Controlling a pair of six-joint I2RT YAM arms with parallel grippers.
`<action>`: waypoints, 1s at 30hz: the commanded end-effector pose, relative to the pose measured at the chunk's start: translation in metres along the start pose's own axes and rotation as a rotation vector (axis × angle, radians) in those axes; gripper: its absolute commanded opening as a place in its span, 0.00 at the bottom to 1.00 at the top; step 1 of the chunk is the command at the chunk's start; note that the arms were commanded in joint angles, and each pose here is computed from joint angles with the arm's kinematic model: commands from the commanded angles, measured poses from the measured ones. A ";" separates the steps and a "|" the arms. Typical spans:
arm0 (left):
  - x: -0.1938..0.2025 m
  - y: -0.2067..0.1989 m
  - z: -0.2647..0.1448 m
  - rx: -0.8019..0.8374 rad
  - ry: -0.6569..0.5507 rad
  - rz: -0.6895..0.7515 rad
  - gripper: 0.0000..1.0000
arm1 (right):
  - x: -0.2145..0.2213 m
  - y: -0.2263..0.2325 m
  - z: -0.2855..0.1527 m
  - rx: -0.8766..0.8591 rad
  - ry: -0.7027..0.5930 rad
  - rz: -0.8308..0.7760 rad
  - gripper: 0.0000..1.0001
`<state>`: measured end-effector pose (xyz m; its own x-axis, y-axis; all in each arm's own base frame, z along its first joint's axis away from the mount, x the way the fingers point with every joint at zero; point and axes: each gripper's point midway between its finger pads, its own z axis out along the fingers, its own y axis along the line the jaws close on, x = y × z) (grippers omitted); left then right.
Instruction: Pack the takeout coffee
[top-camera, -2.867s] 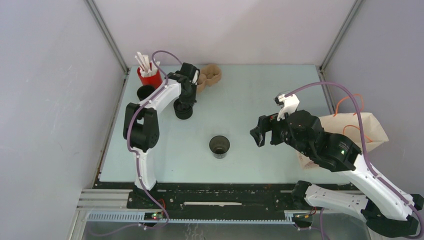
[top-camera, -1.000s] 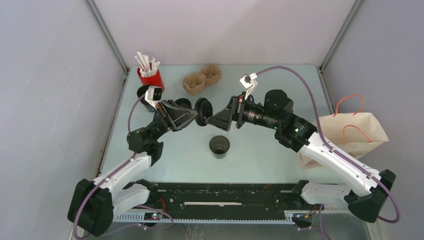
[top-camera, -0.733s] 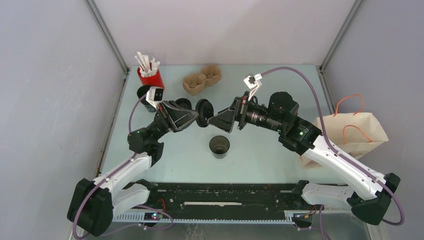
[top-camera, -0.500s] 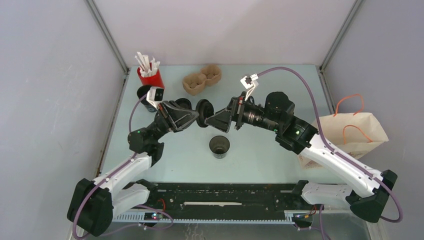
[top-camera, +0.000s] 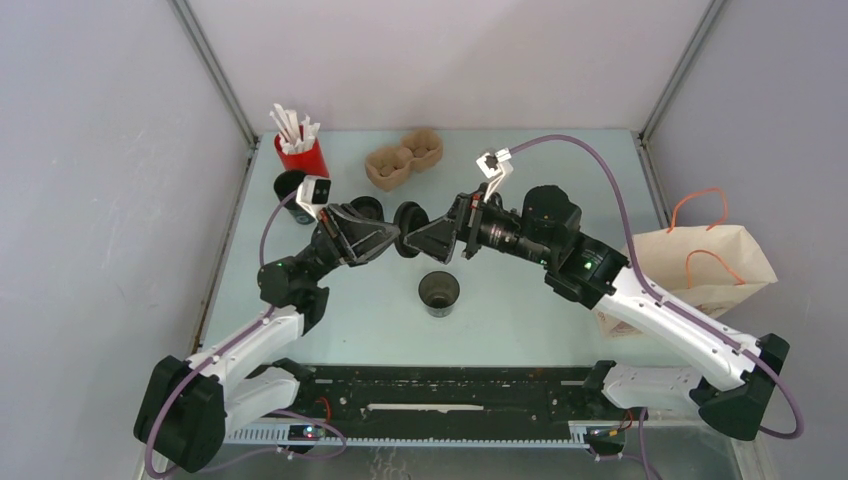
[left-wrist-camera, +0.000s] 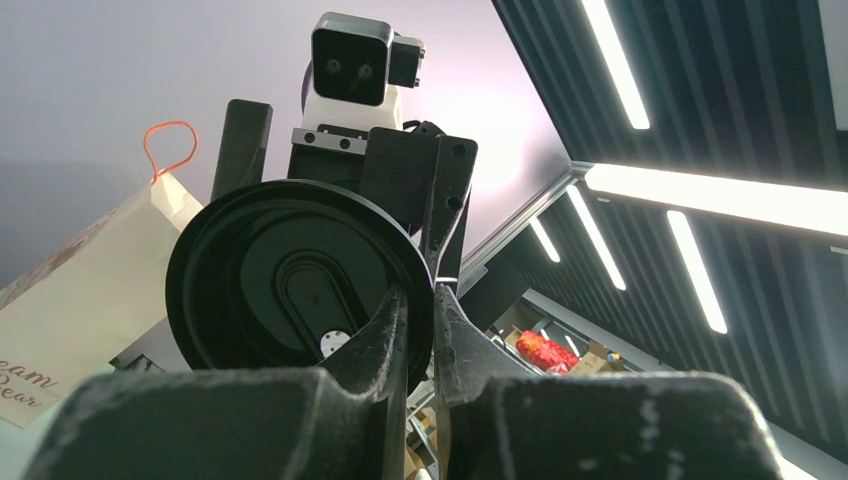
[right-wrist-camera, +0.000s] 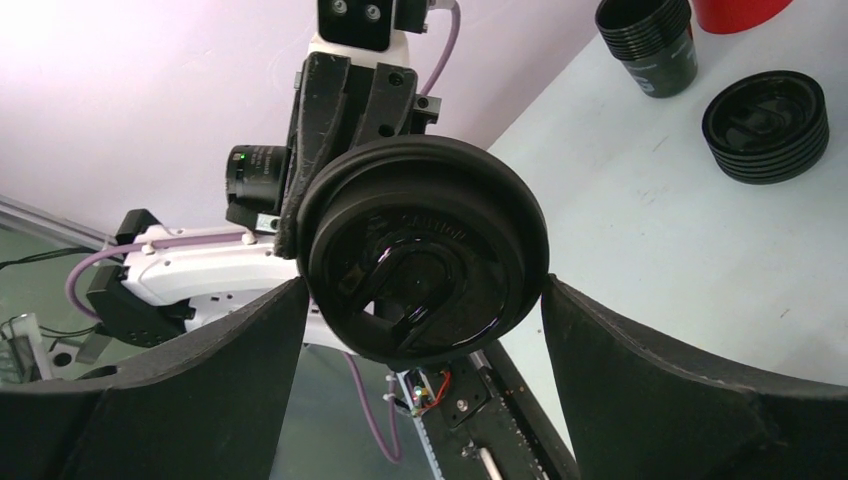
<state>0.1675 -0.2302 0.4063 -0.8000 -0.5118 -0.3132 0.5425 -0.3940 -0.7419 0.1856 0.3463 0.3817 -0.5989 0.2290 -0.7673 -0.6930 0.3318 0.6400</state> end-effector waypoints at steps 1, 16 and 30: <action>0.005 0.000 -0.004 0.011 0.008 0.021 0.05 | -0.009 0.007 0.007 0.008 -0.034 -0.052 0.94; 0.007 0.012 -0.012 -0.034 -0.007 0.033 0.31 | -0.007 -0.002 0.008 0.079 -0.035 -0.076 0.82; -0.028 0.095 -0.139 -1.070 0.003 0.475 0.88 | 0.067 -0.093 -0.032 0.464 0.278 -0.215 0.75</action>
<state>0.2063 -0.1892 0.3240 -0.5855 -0.6275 -0.5131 0.4667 0.2566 -0.8464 0.1979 0.3231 0.3087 -0.5838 0.0399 -0.8109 -0.6225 0.6192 0.4786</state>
